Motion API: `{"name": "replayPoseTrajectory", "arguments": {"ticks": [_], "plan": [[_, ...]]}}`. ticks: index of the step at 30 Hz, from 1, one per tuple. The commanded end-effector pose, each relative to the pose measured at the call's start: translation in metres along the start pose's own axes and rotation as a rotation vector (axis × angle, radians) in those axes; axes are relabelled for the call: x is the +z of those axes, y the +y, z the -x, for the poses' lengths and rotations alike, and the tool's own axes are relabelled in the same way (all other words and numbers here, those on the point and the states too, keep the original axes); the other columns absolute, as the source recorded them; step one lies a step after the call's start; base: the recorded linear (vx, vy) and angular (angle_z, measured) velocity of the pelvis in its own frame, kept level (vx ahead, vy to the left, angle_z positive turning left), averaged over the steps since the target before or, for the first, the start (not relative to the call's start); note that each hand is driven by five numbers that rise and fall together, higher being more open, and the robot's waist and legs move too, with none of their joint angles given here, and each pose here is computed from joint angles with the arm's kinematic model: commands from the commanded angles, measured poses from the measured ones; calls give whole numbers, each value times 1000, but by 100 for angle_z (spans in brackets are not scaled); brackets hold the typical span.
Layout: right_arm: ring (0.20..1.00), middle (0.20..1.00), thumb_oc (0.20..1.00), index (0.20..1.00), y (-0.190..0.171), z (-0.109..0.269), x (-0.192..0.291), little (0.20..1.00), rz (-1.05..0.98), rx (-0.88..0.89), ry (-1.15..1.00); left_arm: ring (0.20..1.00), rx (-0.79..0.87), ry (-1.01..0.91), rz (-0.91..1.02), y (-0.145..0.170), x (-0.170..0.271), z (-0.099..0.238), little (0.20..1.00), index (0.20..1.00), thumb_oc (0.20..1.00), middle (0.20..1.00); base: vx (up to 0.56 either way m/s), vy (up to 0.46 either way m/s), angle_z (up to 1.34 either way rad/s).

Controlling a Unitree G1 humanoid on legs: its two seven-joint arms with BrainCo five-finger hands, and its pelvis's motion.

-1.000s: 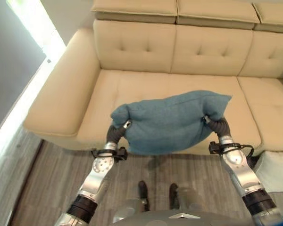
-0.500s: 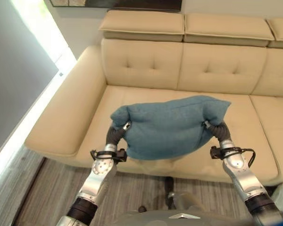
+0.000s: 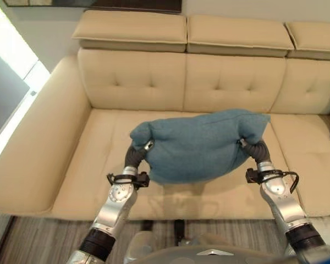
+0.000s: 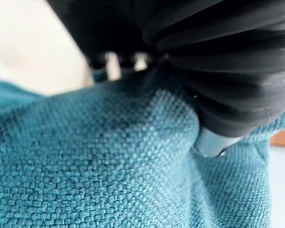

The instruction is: Pick up all the scattered cushions and arrange them neatly on the sofa.

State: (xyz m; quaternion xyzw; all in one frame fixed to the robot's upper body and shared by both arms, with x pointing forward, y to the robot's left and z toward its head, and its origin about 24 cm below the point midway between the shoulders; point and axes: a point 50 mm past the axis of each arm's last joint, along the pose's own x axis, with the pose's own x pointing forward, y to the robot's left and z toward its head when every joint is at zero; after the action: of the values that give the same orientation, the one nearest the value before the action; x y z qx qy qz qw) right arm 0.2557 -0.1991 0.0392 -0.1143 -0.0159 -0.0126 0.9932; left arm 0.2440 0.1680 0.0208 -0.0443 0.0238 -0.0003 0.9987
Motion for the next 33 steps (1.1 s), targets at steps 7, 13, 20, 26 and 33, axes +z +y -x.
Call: {"name": "replayPoseTrajectory", "arguments": {"ticks": [7, 13, 20, 26, 33], "plan": [[200, 200, 200, 200, -3, -34, 68, 200, 1, -31, -310, 200, -83, -380, -48, -19, 84, -33, 200, 200, 200, 200, 79, 93, -6], [200, 200, 200, 200, 8, -66, 106, 200, 29, -12, -412, 200, -62, -529, -65, -31, 129, -58, 200, 200, 200, 200, -14, 16, -4], [200, 200, 200, 200, 24, -107, 178, 200, 82, 6, -565, 200, 11, -676, -67, -40, 194, -96, 200, 200, 200, 200, -129, -21, -10], [200, 200, 200, 200, 36, -121, 213, 200, 102, 16, -624, 200, 54, -729, -112, -35, 227, -112, 200, 200, 200, 200, -47, 13, -8], [200, 200, 200, 200, 41, -129, 226, 200, 156, 17, -636, 200, 65, -735, -136, -37, 239, -119, 200, 200, 200, 200, 6, 6, -12]]}}
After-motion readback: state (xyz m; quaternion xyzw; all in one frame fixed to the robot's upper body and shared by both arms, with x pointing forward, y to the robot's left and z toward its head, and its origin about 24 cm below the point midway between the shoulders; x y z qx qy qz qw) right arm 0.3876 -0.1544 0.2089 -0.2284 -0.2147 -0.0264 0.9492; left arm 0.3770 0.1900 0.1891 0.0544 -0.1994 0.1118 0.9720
